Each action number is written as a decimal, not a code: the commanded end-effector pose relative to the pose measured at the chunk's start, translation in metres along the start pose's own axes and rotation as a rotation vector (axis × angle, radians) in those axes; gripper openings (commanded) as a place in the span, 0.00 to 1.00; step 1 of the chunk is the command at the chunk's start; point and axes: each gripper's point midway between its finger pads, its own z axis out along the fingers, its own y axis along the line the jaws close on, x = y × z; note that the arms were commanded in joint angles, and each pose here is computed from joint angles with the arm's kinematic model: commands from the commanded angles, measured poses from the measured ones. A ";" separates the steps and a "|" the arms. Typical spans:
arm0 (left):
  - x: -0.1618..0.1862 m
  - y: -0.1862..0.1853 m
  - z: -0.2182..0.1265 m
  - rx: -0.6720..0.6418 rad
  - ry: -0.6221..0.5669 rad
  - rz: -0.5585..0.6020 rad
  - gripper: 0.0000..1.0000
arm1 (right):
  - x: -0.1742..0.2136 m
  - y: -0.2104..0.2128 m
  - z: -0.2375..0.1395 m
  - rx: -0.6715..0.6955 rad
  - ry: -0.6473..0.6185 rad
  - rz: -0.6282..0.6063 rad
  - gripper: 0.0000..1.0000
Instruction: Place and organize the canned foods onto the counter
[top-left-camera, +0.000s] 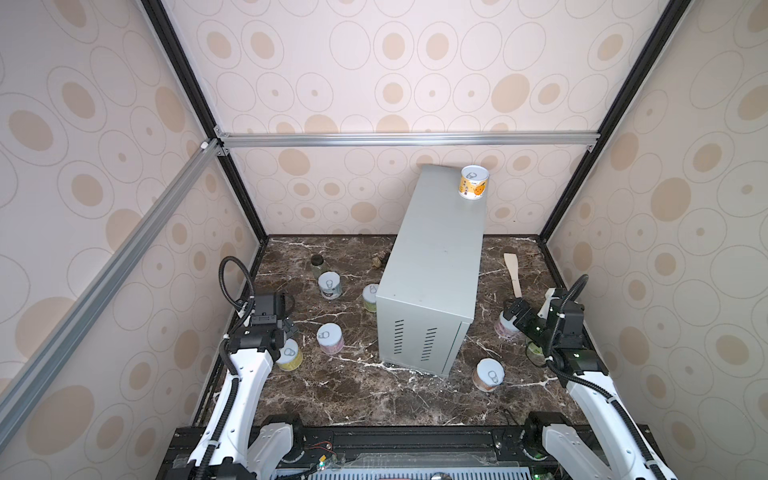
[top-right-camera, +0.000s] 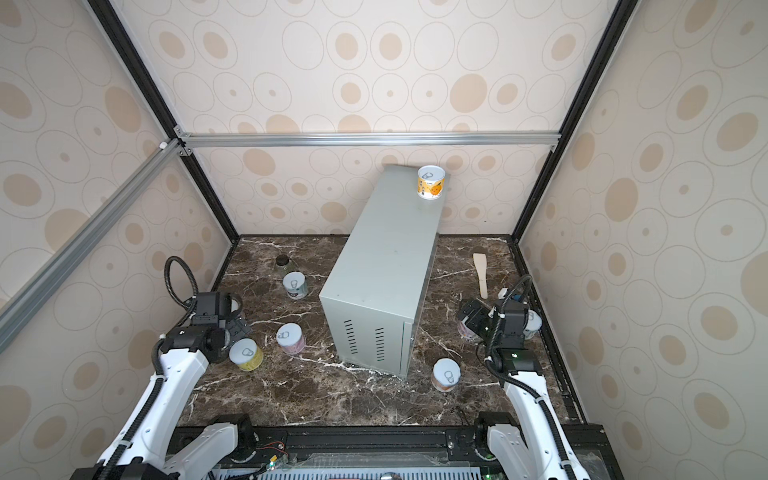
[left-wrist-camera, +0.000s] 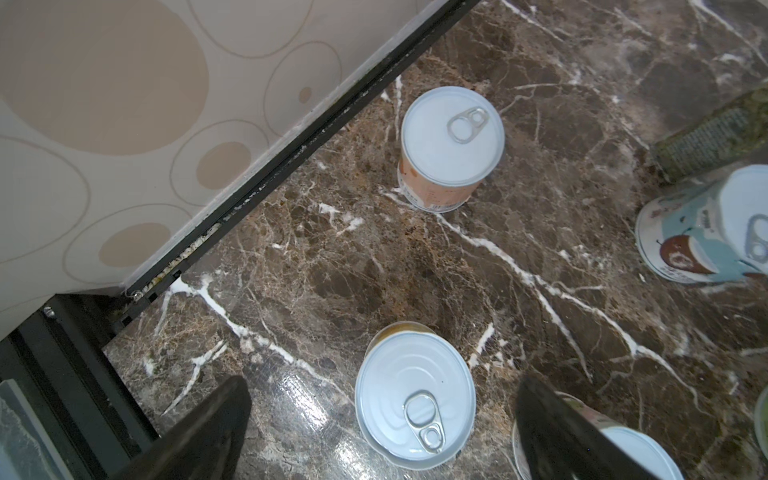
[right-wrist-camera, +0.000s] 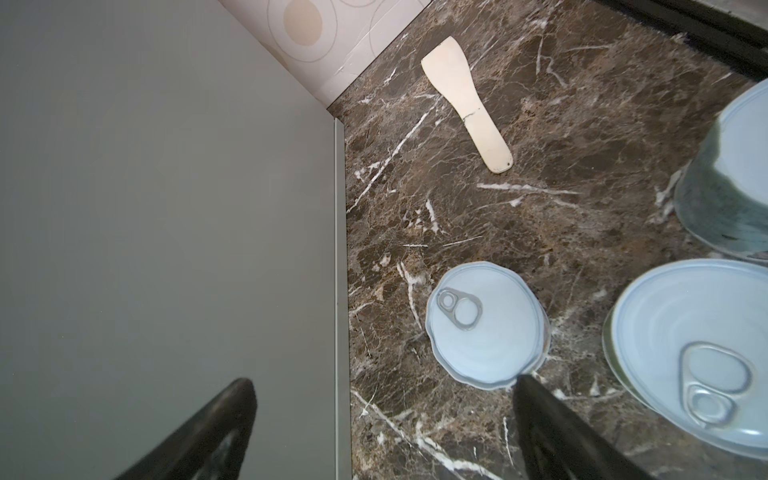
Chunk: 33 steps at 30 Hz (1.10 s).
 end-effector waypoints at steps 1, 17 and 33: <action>0.016 0.013 0.012 -0.073 0.060 -0.089 0.99 | -0.011 0.012 0.004 -0.066 -0.048 0.020 0.98; 0.035 0.007 0.044 -0.108 0.131 -0.097 0.99 | 0.003 0.013 0.011 -0.104 -0.007 0.033 0.99; 0.039 -0.012 0.050 0.015 0.128 -0.111 0.99 | 0.005 0.015 0.013 -0.113 0.000 0.019 0.99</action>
